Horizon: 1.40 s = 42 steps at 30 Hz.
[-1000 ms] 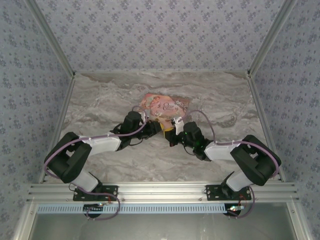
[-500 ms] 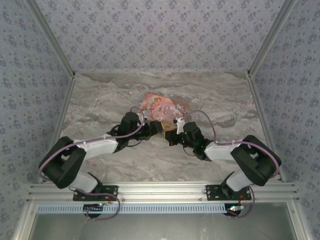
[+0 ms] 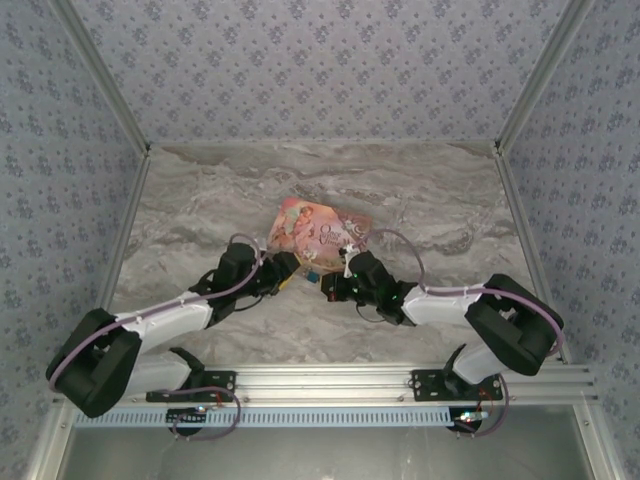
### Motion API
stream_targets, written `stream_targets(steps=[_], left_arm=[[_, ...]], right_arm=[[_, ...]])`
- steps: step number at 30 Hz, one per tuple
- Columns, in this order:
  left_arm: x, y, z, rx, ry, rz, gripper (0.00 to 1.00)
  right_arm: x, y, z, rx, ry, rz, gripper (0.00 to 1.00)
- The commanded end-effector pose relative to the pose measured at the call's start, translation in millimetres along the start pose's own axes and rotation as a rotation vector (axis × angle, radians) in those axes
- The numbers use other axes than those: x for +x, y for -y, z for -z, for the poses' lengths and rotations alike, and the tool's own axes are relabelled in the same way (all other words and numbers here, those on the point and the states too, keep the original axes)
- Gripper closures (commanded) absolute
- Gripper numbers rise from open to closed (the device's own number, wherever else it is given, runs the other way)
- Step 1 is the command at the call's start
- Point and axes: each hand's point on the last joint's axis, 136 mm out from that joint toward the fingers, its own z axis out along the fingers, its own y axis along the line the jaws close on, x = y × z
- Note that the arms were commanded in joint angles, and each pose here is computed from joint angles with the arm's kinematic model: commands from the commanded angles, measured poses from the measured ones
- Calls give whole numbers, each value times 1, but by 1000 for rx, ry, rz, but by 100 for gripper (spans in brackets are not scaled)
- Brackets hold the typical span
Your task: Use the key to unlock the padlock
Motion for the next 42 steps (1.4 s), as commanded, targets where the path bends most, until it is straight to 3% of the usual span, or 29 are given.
stream_targets(steps=[1, 20, 42], left_arm=[[-6, -5, 8, 5, 56, 110, 46], [24, -6, -17, 25, -1, 244, 56], [30, 8, -47, 84, -35, 326, 71]], right_arm=[[-2, -8, 3, 4, 47, -126, 100], [-12, -30, 10, -37, 89, -175, 100], [-15, -47, 8, -95, 66, -163, 100]])
